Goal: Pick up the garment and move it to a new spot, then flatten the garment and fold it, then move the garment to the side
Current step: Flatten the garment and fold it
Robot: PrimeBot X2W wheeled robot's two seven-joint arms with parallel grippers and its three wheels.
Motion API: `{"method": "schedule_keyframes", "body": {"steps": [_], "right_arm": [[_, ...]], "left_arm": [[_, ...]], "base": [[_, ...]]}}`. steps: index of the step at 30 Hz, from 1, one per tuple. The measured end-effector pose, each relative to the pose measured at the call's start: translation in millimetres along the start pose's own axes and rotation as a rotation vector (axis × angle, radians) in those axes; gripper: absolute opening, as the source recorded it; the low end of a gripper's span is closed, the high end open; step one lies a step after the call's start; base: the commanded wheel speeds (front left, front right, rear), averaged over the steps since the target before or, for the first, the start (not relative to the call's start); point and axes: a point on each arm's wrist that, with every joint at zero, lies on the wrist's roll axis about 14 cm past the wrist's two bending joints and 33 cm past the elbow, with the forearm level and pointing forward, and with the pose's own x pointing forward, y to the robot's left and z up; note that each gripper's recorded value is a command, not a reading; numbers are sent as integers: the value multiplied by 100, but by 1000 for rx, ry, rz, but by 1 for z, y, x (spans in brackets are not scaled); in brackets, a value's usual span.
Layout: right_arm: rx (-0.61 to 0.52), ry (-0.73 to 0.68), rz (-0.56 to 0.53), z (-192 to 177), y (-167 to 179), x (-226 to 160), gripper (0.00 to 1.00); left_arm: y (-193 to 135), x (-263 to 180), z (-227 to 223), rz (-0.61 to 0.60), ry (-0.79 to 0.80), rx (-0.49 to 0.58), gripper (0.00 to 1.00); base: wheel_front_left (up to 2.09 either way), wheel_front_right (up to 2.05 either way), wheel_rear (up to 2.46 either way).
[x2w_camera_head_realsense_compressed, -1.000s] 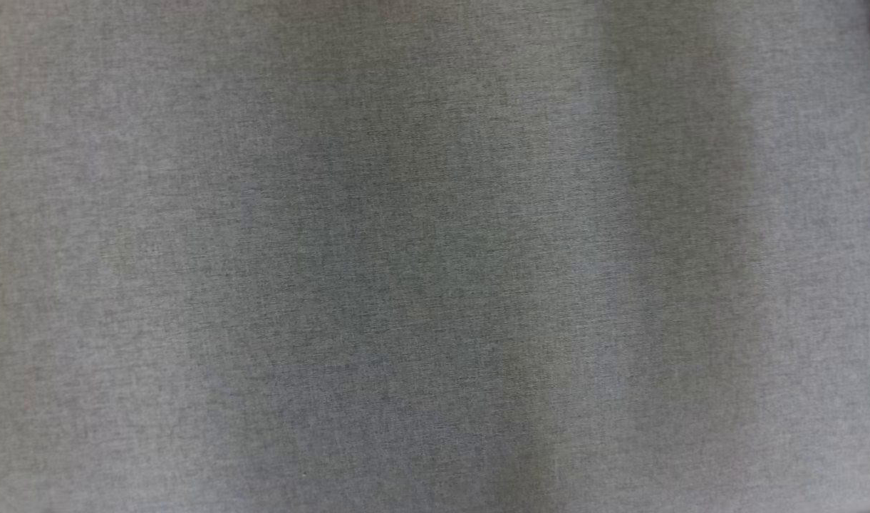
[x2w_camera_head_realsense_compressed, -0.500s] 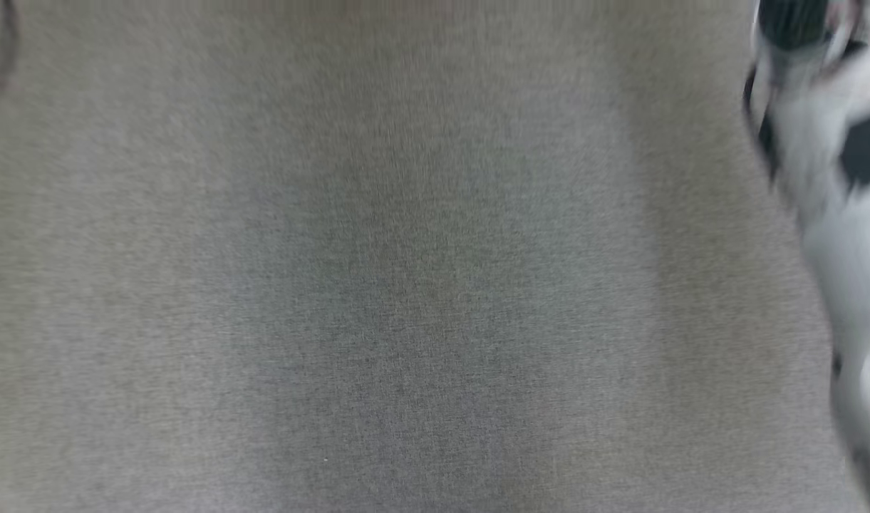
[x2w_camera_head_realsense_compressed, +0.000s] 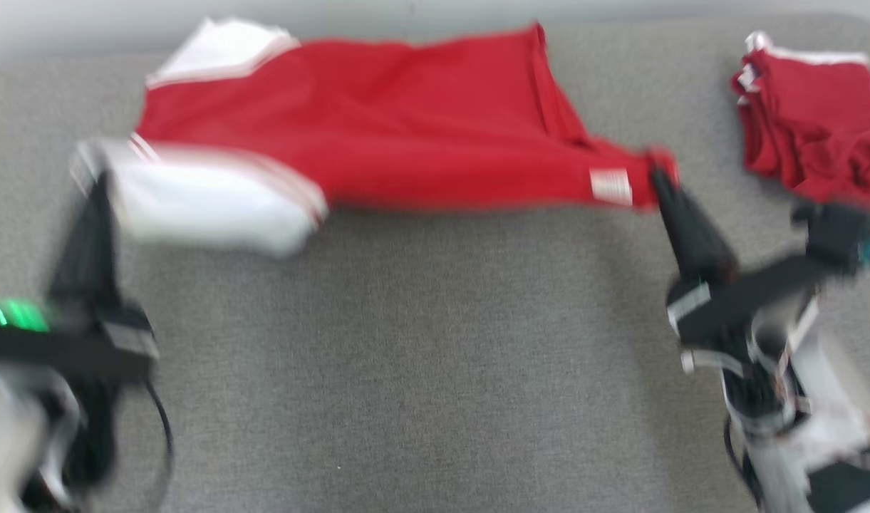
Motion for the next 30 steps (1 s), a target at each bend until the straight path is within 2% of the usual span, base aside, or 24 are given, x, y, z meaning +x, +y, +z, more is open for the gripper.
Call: {"method": "schedule_keyframes", "body": {"steps": [9,18,25,30], "right_arm": [[68,53,-116,-38,-14,-85,0],[97,140,-223,-82,-27,-150,0],[100,226,-255,-107,-27,-181,0],[115,251,-257,-117,-22,-185,0]], "left_arm": [[16,-105,-54,218,106,-89,0],[28,-183,-99,353,221,-137,0],[29,-220,-121,411,273,-160,0],[29,-224,-126,398,291,-149,0]], "base": [[0,0,0],[0,0,0],[0,0,0],[0,0,0]]}}
